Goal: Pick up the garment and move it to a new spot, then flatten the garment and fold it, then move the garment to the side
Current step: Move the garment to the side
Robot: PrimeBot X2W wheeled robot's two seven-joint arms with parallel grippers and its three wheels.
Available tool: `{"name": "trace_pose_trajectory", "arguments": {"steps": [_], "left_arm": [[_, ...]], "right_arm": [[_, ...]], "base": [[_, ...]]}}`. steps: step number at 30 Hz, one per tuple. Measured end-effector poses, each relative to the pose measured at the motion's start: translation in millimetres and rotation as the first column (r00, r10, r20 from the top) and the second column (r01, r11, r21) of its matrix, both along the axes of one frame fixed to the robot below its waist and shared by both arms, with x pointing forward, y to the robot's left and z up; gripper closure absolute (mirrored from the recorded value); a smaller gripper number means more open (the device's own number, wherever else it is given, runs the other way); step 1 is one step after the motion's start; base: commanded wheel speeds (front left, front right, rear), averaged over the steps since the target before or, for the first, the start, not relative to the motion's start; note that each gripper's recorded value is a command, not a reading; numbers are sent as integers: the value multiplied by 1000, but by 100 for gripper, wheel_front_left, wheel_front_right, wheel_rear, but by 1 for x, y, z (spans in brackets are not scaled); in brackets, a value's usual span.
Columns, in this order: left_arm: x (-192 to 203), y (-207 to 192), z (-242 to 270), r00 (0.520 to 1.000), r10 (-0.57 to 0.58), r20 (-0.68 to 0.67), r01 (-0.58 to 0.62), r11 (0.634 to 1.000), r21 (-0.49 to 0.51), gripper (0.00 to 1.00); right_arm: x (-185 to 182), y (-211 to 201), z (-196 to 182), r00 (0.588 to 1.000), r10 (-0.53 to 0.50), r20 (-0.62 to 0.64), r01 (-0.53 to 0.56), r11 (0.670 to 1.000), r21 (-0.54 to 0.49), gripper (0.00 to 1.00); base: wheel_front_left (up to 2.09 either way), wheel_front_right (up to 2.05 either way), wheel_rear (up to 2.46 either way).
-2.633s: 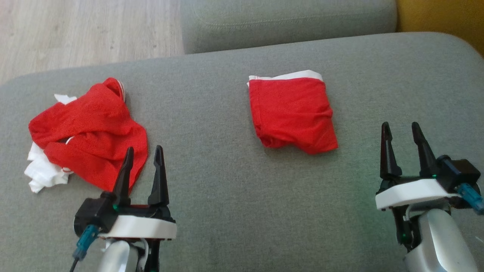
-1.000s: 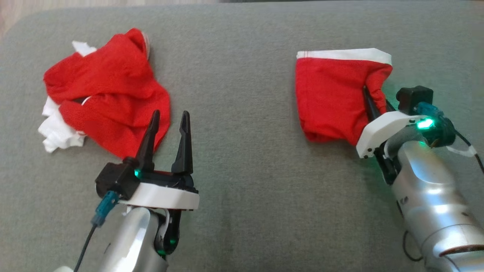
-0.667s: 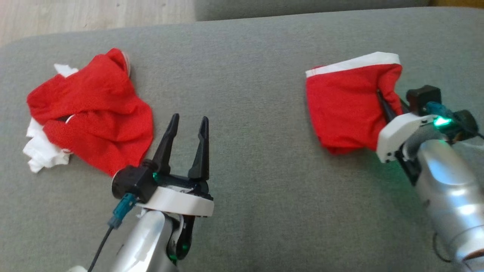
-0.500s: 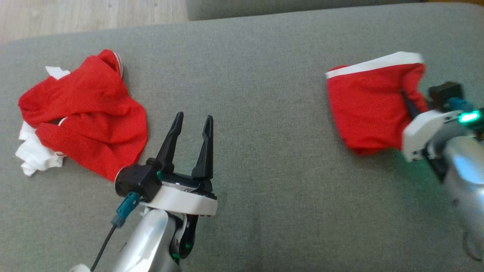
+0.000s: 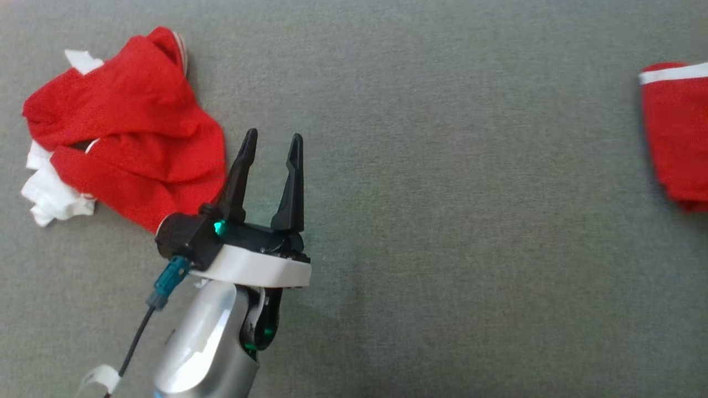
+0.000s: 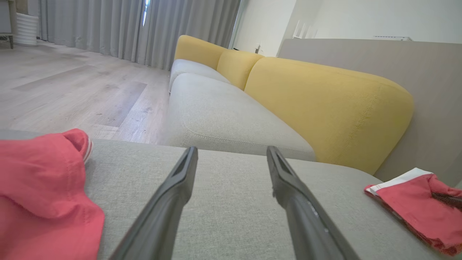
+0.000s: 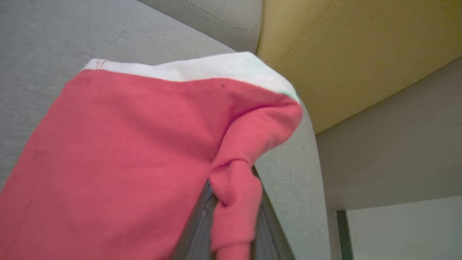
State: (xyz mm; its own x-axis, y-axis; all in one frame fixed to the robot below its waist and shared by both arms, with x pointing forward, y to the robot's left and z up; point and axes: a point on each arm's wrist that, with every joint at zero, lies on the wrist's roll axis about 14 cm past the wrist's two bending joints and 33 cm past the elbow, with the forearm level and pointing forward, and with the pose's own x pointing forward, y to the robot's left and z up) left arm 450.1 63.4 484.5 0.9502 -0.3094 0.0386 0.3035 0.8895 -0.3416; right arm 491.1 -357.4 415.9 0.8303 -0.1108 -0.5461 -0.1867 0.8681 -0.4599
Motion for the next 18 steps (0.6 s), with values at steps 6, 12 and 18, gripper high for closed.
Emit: {"name": "trace_pose_trajectory", "arguments": {"steps": [6,12,18], "left_arm": [[4,11,-8,999,27,-18,-27,1000,5,0],[6,11,-10,999,26,-21,-26,1000,5,0],[6,11,1,999,31,6,-31,1000,2,0]], "right_arm": [[10,-20,1,1000,-29,-10,29,999,-37,100],[6,-33,-2,996,-88,-14,87,996,-26,92],[8,-31,16,990,-127,61,125,991,38,0]], "base": [[0,0,0],[0,0,0],[0,0,0]]}}
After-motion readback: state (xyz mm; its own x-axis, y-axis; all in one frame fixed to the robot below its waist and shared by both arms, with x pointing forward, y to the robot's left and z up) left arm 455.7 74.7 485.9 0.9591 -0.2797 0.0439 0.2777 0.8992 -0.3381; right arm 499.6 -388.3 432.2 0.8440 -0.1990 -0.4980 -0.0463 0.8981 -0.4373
